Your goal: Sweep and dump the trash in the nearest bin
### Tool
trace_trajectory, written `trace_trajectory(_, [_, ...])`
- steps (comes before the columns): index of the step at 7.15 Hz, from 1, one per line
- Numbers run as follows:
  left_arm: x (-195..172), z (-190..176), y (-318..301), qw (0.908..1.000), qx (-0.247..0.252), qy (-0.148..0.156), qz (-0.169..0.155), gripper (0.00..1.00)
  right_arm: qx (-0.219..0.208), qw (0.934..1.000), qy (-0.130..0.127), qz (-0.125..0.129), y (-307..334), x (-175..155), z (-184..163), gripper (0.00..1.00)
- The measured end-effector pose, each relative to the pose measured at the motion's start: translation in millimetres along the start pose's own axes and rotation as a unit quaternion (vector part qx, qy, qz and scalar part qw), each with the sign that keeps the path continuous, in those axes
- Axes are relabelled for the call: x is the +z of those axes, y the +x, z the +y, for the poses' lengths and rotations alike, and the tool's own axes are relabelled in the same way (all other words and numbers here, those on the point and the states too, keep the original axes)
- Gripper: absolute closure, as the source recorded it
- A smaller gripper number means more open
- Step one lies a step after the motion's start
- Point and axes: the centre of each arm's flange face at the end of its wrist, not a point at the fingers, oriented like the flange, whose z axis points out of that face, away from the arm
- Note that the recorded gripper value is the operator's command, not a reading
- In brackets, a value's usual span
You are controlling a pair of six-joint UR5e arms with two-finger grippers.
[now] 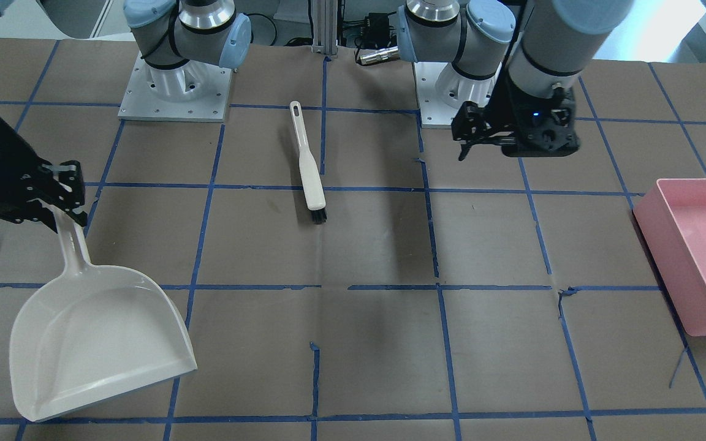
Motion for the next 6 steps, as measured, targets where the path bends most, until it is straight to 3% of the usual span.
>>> trace_trajectory(2, [-7.4,4.1,-27.4,0.9995,0.023,0.007,-0.022,0.00,0.042,0.9990,0.010,0.006,-84.8,32.1,-28.0,1.00])
trace_trajectory(4, [-8.4,4.4,-31.3,0.9991,0.031,0.009,-0.026,0.00,0.054,0.9975,0.021,0.040,-165.2,85.3,-50.5,1.00])
trace_trajectory(6, [-4.3,4.6,-29.4,0.9991,0.034,0.006,-0.025,0.00,0.064,0.9964,0.012,0.054,-238.6,146.2,-55.3,1.00])
